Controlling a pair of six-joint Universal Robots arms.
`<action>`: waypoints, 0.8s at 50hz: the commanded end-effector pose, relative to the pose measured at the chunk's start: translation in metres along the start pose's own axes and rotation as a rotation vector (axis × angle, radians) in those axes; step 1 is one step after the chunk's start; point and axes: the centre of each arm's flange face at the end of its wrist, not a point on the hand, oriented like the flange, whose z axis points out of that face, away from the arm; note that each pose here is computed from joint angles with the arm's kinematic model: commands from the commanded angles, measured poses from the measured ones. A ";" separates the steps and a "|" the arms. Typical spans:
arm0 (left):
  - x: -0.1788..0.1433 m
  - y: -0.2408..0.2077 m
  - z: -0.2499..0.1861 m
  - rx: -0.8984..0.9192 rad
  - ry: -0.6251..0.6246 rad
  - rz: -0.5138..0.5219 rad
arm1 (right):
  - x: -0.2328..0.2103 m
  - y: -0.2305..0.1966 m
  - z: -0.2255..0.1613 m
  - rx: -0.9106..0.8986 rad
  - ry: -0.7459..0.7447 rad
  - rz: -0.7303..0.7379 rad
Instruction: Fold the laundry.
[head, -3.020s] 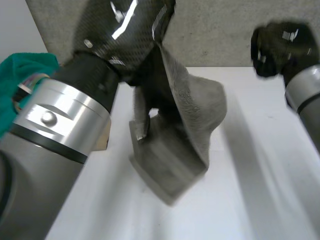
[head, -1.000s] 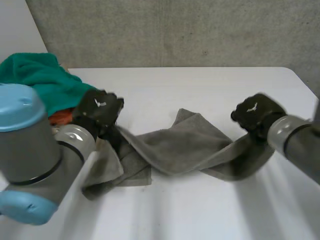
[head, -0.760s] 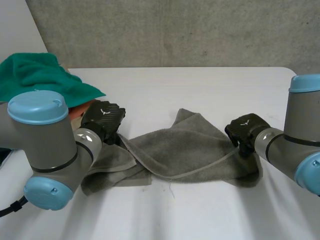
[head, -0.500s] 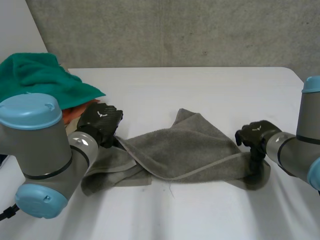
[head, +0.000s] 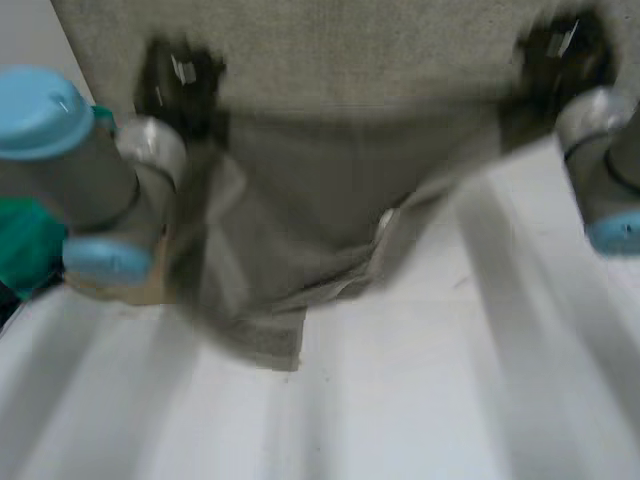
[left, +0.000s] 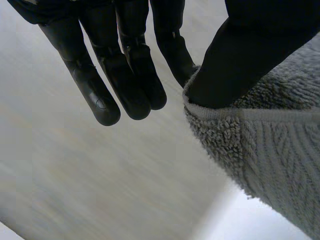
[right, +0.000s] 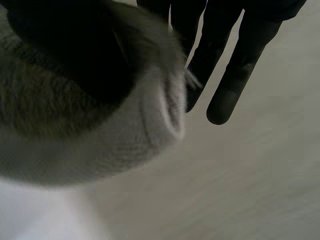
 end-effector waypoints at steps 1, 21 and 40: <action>-0.066 -0.086 0.032 0.471 -0.243 0.026 | 0.057 -0.062 0.023 0.335 0.347 -0.008; 0.020 0.065 -0.052 -0.072 0.070 -0.065 | -0.044 0.054 -0.056 -0.255 -0.224 0.024; 0.066 0.090 -0.172 -0.508 0.438 -0.068 | -0.032 0.122 -0.138 -0.711 -0.467 -0.034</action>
